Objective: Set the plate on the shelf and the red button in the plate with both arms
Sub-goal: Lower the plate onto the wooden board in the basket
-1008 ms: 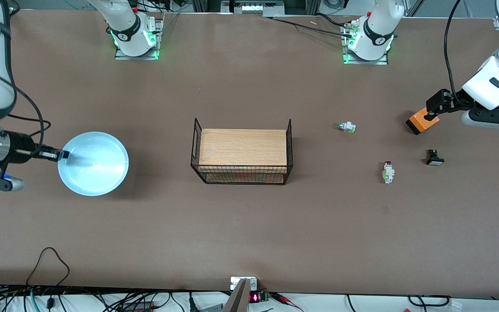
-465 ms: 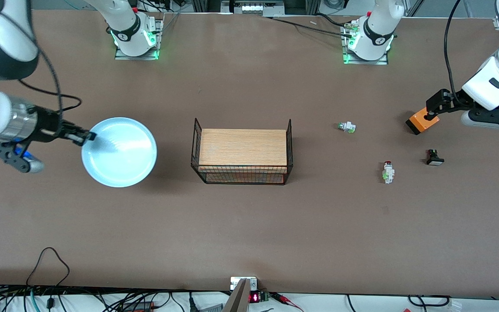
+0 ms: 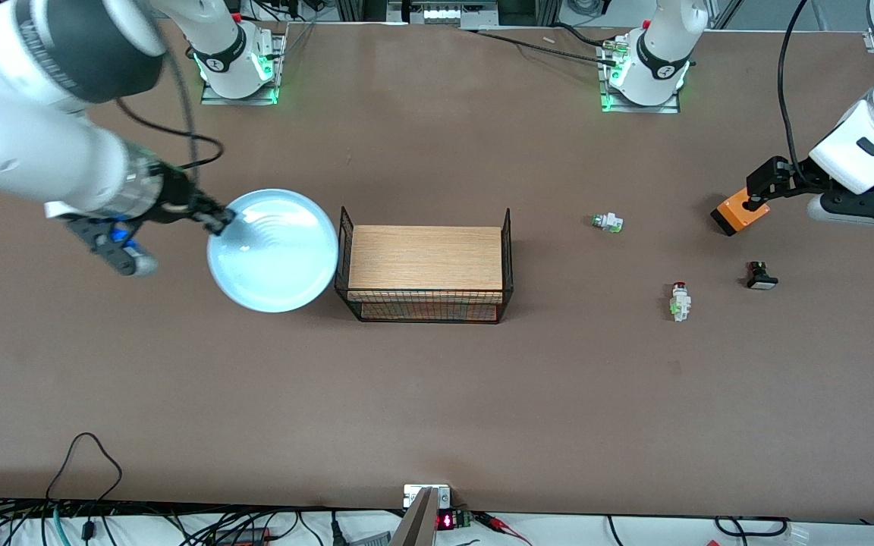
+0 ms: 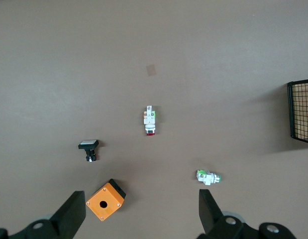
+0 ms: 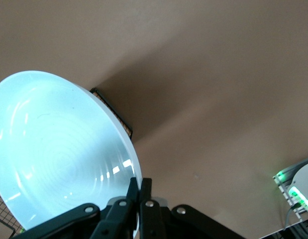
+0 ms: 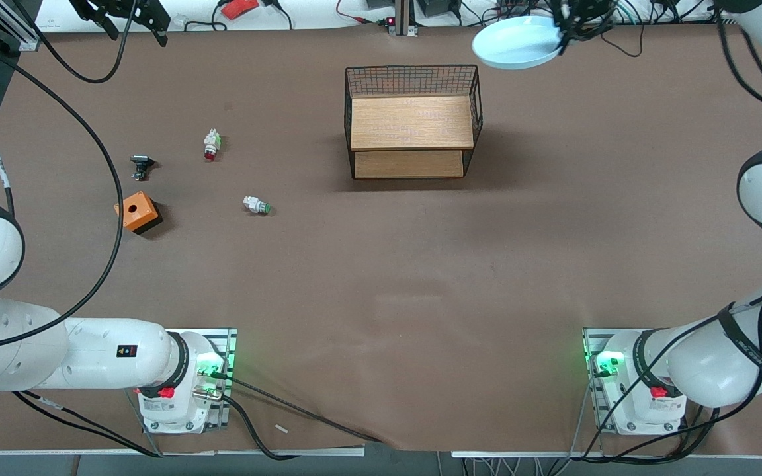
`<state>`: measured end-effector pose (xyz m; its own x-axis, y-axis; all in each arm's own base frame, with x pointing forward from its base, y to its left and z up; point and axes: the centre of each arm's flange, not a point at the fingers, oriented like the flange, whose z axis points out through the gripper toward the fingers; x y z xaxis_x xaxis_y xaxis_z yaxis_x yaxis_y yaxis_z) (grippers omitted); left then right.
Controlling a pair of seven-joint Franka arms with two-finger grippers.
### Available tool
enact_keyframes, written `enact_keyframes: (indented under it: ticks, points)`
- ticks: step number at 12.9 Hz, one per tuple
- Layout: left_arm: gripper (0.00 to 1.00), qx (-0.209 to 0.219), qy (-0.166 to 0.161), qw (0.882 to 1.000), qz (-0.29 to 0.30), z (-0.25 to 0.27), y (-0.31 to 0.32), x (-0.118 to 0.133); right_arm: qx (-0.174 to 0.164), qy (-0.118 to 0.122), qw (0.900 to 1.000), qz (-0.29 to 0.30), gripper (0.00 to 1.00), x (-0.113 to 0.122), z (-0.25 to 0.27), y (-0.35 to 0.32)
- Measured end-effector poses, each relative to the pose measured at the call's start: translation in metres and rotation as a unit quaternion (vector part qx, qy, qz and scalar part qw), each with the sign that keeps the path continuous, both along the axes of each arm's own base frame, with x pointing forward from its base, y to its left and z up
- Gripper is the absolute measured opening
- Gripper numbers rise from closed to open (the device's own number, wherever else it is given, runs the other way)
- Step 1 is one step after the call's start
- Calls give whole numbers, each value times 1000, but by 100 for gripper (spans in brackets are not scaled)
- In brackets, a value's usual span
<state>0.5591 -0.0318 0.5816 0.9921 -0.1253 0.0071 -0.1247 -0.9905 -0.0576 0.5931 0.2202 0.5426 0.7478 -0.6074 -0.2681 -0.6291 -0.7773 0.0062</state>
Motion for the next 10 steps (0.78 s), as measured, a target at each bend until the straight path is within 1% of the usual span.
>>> enact_keyframes:
  ticks: [3,5,7,10]
  points:
    - [100,0,0,1000,0,0,1,0,-10,-9,999,-43,3,-19,-8,60]
    - [100,0,0,1000,1,0,1,0,-14,-9,998,-53,3,-31,-17,88]
    - [100,0,0,1000,4,-1,5,1,-13,-9,999,-52,3,-42,-25,100]
    - [100,0,1,1000,6,-1,7,1,-4,-13,999,-52,3,-65,-24,94]
